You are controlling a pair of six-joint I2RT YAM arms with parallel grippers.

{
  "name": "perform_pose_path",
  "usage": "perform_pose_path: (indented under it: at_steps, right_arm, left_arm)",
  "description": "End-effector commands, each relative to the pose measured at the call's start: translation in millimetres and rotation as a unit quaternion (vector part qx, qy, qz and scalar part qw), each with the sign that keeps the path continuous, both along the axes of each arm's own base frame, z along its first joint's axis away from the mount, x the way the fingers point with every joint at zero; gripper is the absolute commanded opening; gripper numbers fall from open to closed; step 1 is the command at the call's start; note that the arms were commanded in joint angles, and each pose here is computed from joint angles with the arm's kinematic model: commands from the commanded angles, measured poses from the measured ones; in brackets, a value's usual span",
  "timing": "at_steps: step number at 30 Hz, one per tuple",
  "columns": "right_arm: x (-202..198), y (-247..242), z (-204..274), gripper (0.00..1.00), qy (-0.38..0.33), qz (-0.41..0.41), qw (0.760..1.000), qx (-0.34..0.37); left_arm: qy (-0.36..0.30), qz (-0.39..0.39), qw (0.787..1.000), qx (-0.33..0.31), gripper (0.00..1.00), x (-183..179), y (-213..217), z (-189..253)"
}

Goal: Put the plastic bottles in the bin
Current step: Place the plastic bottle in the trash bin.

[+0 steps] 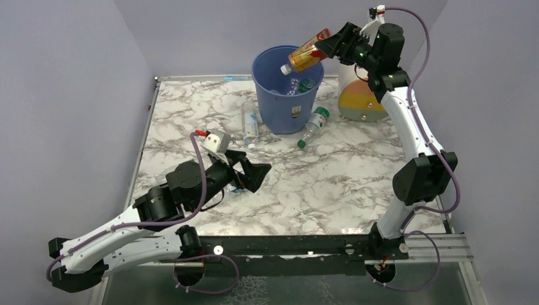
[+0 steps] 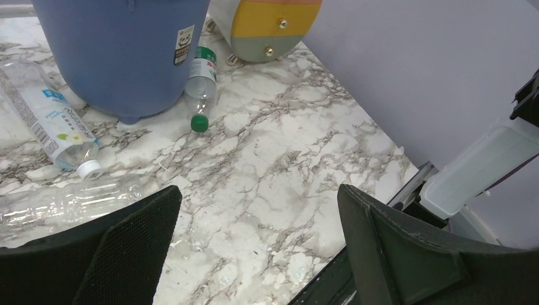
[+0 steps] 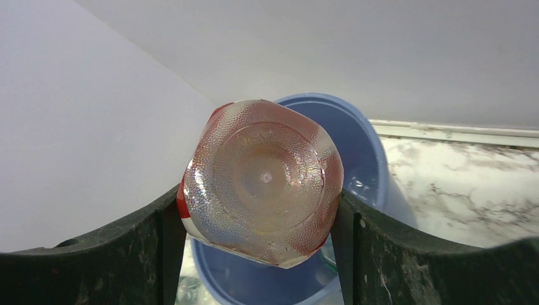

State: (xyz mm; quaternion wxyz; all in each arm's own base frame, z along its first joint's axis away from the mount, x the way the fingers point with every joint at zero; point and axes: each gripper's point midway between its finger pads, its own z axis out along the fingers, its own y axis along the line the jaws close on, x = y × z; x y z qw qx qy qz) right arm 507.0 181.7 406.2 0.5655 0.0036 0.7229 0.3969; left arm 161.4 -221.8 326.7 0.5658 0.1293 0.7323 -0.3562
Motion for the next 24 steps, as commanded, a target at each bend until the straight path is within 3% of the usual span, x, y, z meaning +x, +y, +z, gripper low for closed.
perform_pose_path:
  at_steps: [1,4,9,13,24]
  right_arm:
    - [14,-14,-17,0.63,-0.002,-0.044,0.998,-0.048]
    - [16,-16,-20,0.65,-0.004,-0.048,0.997,-0.057]
    - [23,-11,-17,0.82,-0.005,-0.032,0.997,-0.066]
    - [24,-7,-17,0.87,-0.003,-0.020,0.998,-0.066]
    - [9,-4,-10,0.91,-0.002,-0.006,0.999,-0.053]
  left_arm:
    - [0.003,-0.016,1.000,-0.007,0.99,0,-12,-1]
    - [0.005,-0.018,1.000,-0.002,0.99,1,-17,-4]
    - [0.011,-0.019,1.000,0.014,0.99,4,-24,-14]
    - [0.021,-0.014,0.999,0.034,0.99,10,-31,-26]
    - [0.040,-0.004,0.995,0.091,0.99,25,-52,-50]
